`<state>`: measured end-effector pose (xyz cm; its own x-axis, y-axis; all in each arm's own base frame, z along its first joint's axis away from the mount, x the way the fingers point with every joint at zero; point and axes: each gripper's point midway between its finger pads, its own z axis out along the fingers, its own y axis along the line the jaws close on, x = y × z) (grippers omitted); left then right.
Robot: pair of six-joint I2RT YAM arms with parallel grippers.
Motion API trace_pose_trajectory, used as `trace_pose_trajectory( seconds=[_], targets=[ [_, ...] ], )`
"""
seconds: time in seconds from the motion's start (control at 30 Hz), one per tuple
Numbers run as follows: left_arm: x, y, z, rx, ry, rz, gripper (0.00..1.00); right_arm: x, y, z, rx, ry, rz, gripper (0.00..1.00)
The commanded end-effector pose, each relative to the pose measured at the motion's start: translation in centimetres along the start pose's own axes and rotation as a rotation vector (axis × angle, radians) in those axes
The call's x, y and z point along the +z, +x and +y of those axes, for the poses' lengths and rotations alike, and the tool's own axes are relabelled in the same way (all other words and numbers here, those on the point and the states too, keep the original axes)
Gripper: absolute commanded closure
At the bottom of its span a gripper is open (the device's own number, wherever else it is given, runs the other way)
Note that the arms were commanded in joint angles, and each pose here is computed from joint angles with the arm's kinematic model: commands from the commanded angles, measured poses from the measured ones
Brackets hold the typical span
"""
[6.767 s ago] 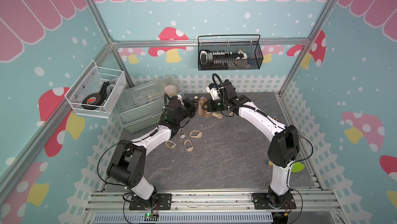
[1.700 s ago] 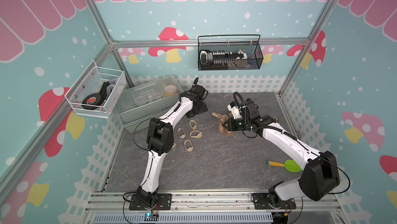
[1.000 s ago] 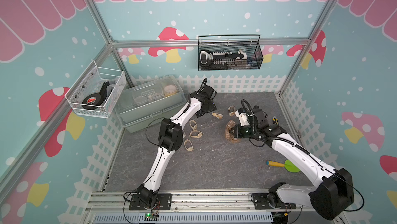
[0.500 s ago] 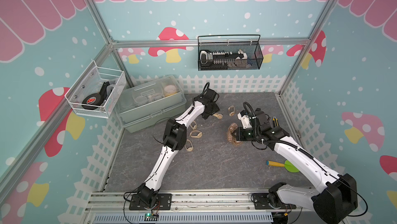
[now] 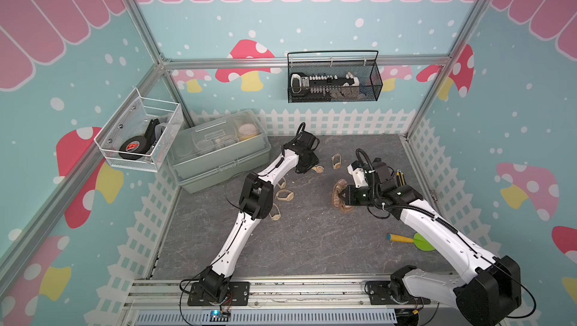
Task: Wipe the watch dial
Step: Move the watch to the center of the board.
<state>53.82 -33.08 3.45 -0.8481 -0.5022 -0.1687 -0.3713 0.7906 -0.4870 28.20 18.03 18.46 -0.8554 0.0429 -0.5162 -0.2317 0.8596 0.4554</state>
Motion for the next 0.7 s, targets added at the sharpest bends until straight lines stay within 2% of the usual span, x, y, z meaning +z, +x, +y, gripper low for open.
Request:
trace_pose_trajectory(
  seconds=[0.0,0.23,0.53,0.67],
  targets=[
    [1.5,1.6,-0.1,0.004,-0.001,0.034,0.63,-0.5,0.3,-0.6,0.008,0.018,-0.003,1.00],
    [1.5,1.8,0.3,0.015,-0.012,0.042,0.80,-0.5,0.1,-0.8,0.011,0.018,-0.005,1.00],
    [0.2,2.3,1.6,0.044,-0.044,0.061,0.87,-0.3,-0.2,-0.9,0.011,0.015,-0.005,1.00],
    [-1.4,2.8,3.5,0.071,-0.084,0.075,0.88,0.0,-0.3,-0.8,0.015,0.005,-0.006,1.00]
  ],
)
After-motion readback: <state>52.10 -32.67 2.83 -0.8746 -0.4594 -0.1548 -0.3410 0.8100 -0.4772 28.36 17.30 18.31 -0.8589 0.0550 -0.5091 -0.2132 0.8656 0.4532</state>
